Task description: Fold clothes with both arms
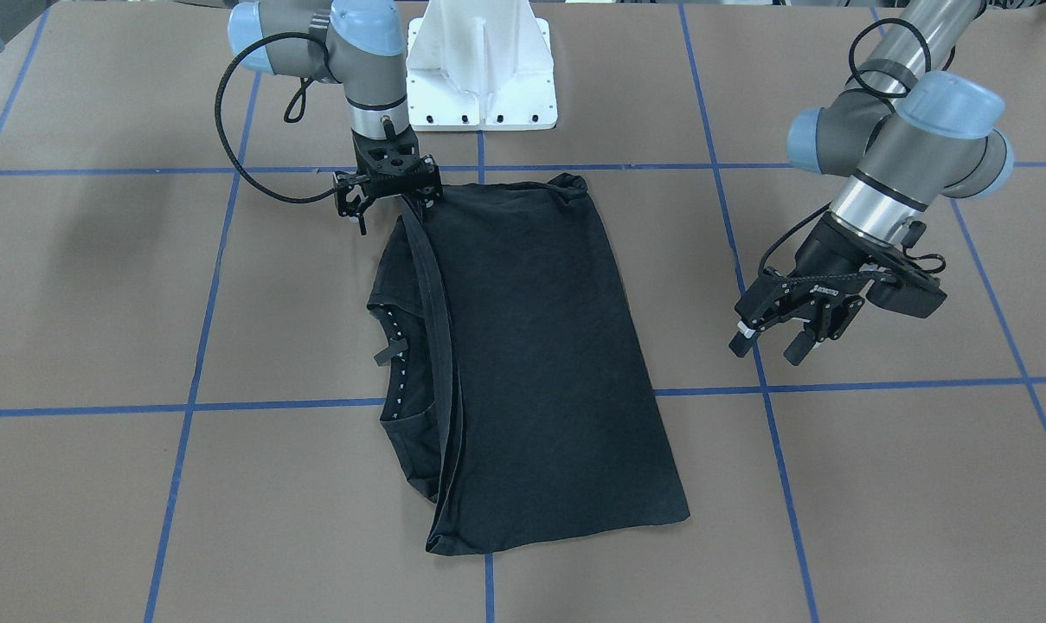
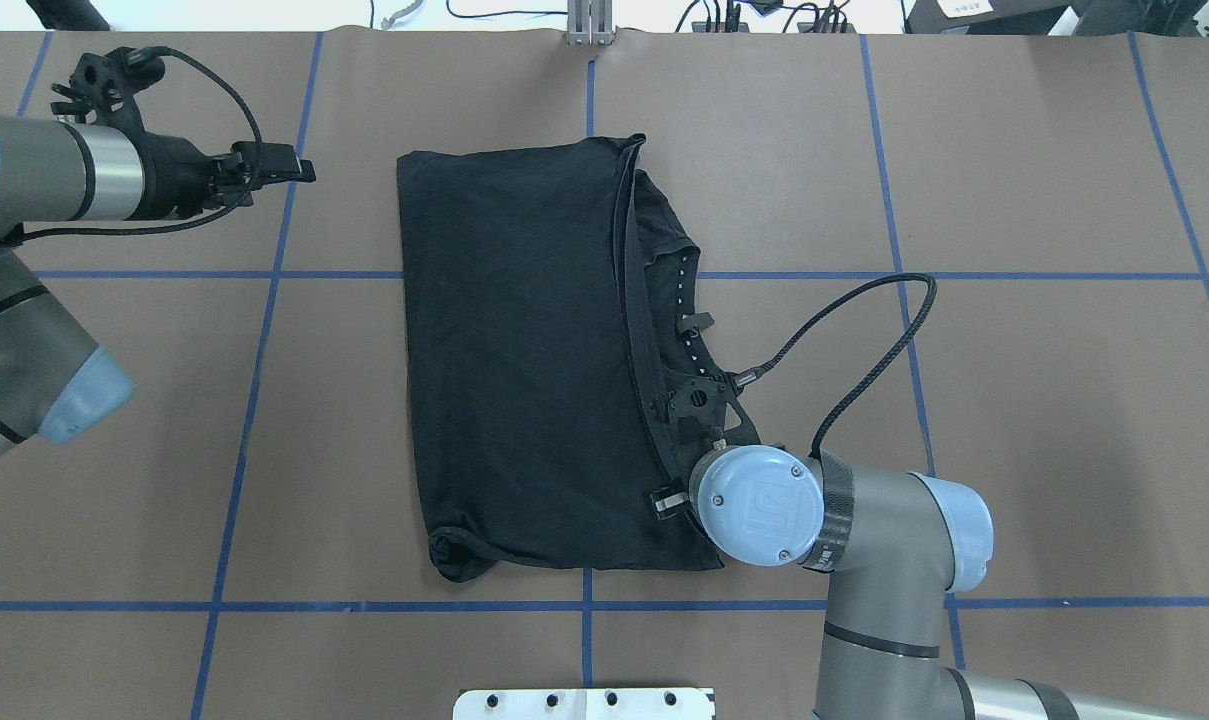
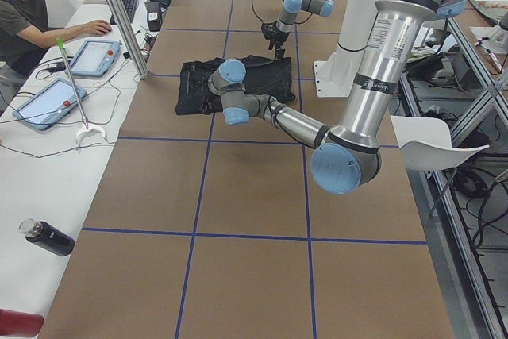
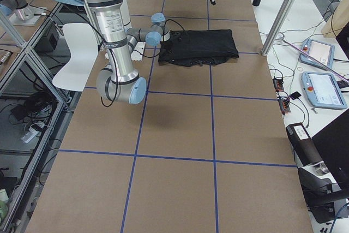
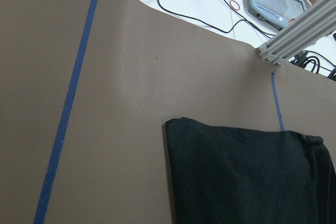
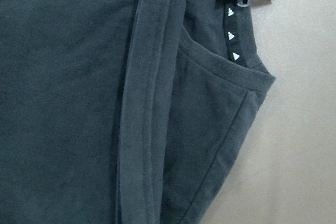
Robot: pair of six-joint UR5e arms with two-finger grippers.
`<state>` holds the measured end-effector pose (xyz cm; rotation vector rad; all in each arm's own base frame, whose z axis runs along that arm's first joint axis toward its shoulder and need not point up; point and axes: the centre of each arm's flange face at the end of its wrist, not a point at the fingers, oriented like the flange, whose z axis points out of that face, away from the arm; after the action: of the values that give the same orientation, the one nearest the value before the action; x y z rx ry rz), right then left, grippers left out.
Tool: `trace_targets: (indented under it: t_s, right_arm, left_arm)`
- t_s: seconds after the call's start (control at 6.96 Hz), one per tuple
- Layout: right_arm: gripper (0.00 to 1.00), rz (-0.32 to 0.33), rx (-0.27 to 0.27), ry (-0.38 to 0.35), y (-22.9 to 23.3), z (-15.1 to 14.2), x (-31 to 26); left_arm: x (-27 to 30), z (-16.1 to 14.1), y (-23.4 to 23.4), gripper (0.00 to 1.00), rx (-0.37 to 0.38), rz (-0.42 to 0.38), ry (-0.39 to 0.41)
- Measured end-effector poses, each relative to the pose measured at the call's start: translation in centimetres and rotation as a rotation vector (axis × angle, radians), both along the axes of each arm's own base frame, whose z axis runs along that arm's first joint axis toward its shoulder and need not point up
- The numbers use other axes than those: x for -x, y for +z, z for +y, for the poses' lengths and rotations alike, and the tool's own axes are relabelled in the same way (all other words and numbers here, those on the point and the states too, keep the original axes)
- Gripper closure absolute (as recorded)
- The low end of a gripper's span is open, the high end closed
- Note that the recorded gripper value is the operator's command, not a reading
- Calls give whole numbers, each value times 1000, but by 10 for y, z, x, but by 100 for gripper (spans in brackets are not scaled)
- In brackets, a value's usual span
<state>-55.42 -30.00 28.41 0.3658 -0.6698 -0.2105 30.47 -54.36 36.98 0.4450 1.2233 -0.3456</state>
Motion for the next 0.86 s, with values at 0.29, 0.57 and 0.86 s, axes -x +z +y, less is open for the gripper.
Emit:
trace_targets:
  t_s: [0.29,0.57,0.86]
  right_arm:
    - [0,15,2,-7,5,1,0]
    - [0,20,-2,-12,7,0,0]
    - [0,22,3,-16,9,-9,-6]
  left_arm:
    - [0,3,-3,0,1,9,10]
    - [1,4,-6,0,-1,12,12]
    - [1,4,-7,0,-2,14,13]
